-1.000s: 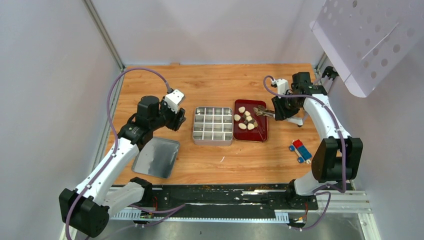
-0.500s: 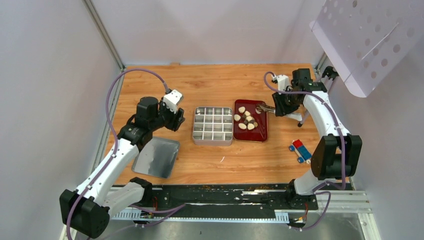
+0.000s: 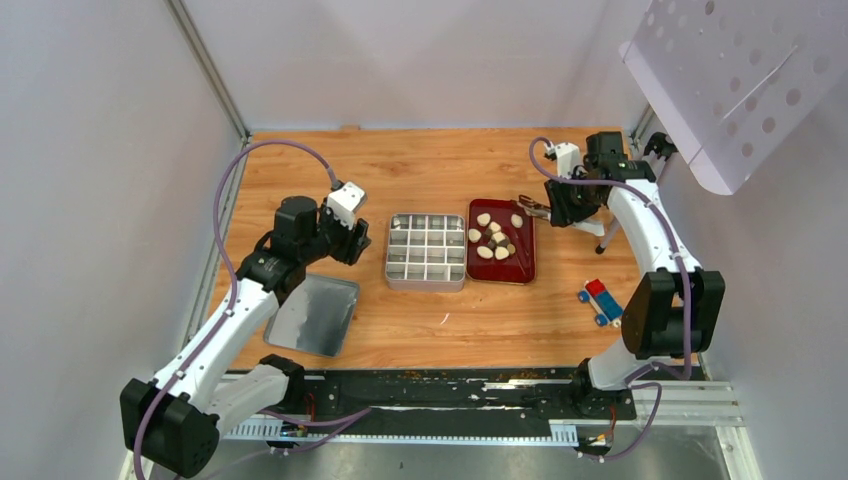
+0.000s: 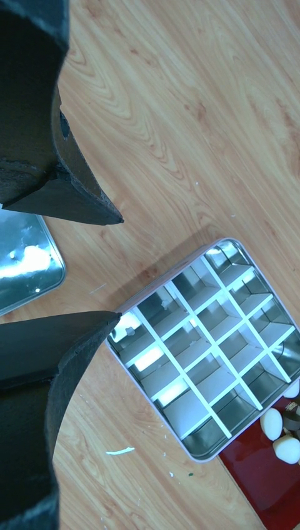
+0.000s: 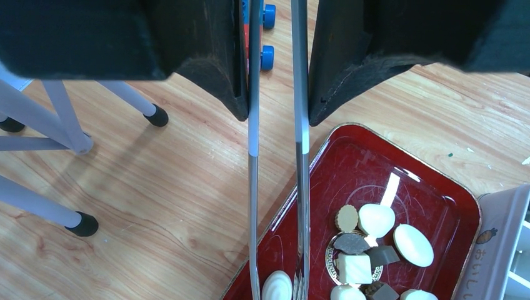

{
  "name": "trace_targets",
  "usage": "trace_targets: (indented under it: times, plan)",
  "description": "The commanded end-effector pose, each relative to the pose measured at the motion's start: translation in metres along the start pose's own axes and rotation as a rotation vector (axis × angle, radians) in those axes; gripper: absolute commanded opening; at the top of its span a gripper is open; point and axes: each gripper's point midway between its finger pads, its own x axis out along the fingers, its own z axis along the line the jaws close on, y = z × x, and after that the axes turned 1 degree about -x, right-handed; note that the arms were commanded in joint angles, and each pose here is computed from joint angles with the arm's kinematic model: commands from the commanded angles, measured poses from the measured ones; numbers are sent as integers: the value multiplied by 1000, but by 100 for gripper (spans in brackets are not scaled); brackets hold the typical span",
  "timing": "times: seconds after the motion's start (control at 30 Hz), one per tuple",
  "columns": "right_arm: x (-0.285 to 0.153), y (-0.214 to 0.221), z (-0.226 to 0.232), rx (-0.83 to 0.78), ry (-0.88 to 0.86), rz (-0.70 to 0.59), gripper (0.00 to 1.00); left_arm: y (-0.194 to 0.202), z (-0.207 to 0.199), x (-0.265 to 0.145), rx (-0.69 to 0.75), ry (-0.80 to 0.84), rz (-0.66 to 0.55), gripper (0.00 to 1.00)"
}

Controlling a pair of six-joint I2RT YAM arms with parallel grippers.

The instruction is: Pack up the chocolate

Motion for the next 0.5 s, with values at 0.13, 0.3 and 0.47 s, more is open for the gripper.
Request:
trace_targets:
  times: [0.13,0.3,0.47]
  plan:
    - [9,-7,5,-3,-15,-6,38,-11,3,-4,-15,-8,-55,61]
    - [16,-3,7,-4,-18,15,39,-10,3,-4,-15,-9,-51,61]
    - [23,2,4,1,-10,38,39,-10,3,-5,-17,-11,-54,62]
